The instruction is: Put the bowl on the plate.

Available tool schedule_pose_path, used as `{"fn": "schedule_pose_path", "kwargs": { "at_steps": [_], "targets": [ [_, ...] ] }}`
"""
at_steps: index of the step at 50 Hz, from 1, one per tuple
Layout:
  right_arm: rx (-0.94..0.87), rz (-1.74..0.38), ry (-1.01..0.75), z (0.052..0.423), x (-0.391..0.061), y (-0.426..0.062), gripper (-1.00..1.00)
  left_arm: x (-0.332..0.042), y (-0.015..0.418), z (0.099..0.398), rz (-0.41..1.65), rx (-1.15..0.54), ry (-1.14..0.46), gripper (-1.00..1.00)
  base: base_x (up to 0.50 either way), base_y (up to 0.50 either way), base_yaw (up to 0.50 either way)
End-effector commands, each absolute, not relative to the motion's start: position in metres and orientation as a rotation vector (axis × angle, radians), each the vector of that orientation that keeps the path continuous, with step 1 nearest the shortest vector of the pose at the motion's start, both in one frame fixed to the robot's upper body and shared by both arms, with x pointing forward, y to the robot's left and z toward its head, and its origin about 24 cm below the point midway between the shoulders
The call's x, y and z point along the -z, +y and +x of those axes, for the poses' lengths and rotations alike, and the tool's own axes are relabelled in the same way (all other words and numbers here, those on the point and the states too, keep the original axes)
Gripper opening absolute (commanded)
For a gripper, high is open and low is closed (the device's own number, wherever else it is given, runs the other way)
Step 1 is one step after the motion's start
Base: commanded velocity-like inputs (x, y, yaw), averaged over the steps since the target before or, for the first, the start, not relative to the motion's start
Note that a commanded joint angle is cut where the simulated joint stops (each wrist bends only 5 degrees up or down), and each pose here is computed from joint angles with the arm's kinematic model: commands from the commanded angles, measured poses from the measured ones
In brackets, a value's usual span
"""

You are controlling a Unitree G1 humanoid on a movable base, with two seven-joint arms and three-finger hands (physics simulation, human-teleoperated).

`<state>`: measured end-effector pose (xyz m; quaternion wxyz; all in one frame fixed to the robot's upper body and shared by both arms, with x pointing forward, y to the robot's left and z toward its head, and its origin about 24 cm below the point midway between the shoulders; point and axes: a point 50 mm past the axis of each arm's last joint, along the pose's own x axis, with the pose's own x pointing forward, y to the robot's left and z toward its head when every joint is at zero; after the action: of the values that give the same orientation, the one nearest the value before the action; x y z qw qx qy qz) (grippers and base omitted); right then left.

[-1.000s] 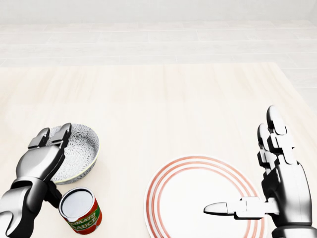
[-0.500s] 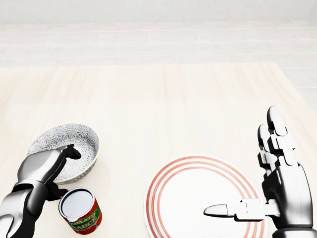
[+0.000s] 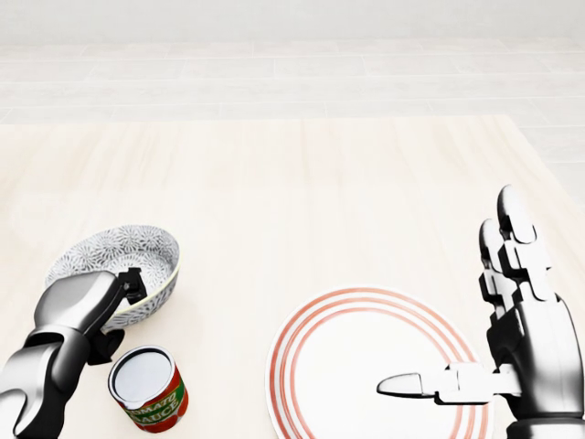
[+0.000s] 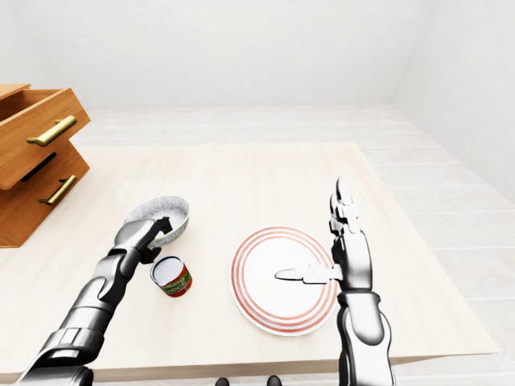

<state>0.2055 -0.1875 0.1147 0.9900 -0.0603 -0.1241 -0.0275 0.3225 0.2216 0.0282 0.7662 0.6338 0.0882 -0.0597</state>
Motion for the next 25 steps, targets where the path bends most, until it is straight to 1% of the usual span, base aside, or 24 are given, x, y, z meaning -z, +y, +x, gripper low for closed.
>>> {"fn": "schedule_pose_path", "kwargs": {
  "at_steps": [1,5,8,9,10,14,16,17,25],
  "targets": [
    [0.053,-0.124,-0.285,0.2053,-0.1225,-0.1869,1.00,-0.0266,0.2230,0.3247,1.405,0.139,0.208,-0.69,0.00,0.00,0.00],
    [0.052,-0.125,-0.283,0.2052,-0.1222,-0.1868,1.00,-0.0276,0.2225,0.3260,1.407,0.137,0.205,-0.66,0.00,0.00,0.00],
    [0.054,-0.124,-0.279,0.2049,-0.1213,-0.1872,1.00,-0.0275,0.2228,0.3264,1.412,0.138,0.206,-0.71,0.00,0.00,0.00],
    [0.054,-0.127,-0.275,0.2048,-0.1206,-0.1873,1.00,-0.0282,0.2231,0.3267,1.430,0.141,0.204,-0.75,0.00,0.00,0.00],
    [0.055,-0.124,-0.274,0.2046,-0.1204,-0.1874,1.00,-0.0280,0.2233,0.3268,1.407,0.137,0.209,-0.79,0.00,0.00,0.00],
    [0.056,-0.124,-0.270,0.2043,-0.1195,-0.1876,1.00,-0.0303,0.2240,0.3275,1.419,0.136,0.204,-0.84,0.00,0.00,0.00],
    [0.057,-0.123,-0.267,0.2040,-0.1189,-0.1877,1.00,-0.0293,0.2246,0.3269,1.401,0.136,0.212,-0.96,0.00,0.00,0.00],
    [0.057,-0.122,-0.263,0.2040,-0.1180,-0.1878,1.00,-0.0301,0.2246,0.3272,1.422,0.137,0.205,-1.00,0.00,0.00,0.00],
    [0.060,-0.121,-0.258,0.2034,-0.1168,-0.1880,1.00,-0.0319,0.2268,0.3272,1.415,0.134,0.211,-1.00,0.00,0.00,0.00]
  ]
}}
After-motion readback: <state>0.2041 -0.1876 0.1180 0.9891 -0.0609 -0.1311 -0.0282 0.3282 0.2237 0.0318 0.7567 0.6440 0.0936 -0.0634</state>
